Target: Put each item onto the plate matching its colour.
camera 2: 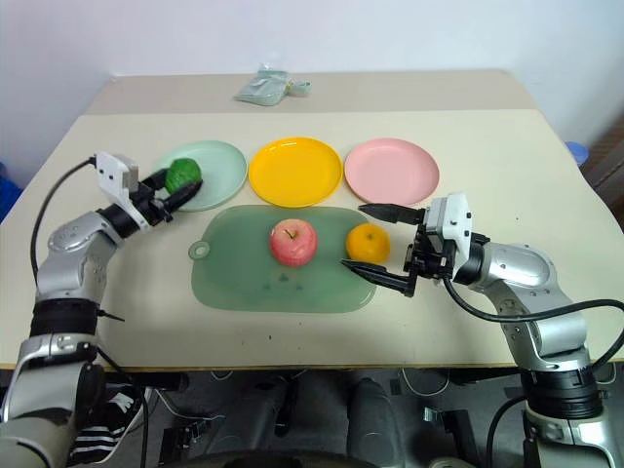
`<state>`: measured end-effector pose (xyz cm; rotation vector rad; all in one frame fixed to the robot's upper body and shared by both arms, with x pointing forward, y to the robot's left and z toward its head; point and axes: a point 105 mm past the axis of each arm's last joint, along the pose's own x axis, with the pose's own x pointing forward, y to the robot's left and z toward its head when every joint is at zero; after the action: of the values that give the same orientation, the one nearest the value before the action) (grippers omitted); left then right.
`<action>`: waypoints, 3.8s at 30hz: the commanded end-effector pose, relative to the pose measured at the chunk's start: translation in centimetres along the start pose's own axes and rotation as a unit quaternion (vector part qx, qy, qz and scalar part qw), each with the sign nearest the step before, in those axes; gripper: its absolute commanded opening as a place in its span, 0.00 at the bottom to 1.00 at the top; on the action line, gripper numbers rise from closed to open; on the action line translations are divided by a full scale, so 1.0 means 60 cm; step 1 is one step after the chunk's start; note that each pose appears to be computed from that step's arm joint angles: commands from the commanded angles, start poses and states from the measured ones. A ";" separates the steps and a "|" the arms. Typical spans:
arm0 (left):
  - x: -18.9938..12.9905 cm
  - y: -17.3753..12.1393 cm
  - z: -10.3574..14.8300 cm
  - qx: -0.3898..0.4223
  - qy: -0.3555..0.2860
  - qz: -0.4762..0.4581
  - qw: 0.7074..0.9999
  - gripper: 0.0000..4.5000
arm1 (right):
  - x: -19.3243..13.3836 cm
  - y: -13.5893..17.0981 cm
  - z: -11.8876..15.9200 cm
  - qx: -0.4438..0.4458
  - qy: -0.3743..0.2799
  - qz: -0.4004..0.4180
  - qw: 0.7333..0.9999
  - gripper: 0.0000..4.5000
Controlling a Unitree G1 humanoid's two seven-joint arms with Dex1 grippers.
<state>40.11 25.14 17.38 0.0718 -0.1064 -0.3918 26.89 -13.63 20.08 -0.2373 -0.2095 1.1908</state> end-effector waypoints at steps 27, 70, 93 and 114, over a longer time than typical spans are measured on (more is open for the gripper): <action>0.043 0.017 0.052 -0.003 -0.059 0.002 0.998 0.99 | -0.006 -0.026 0.011 -0.014 -0.026 -0.050 0.998 1.00; -0.094 -0.149 0.039 -0.036 -0.021 -0.413 0.910 0.99 | 0.098 -0.020 0.005 -0.011 0.007 -0.037 0.999 1.00; -0.135 -0.116 0.031 -0.014 0.036 -0.441 0.897 0.99 | 0.195 0.002 -0.043 0.050 0.148 -0.006 0.988 1.00; -0.142 -0.128 0.031 -0.019 0.042 -0.453 0.890 0.99 | 0.204 0.003 -0.084 0.042 0.209 0.018 0.977 1.00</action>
<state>29.48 21.33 17.12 0.0866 0.0579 -1.3155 32.43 -2.80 14.82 -0.3824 0.2546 1.1477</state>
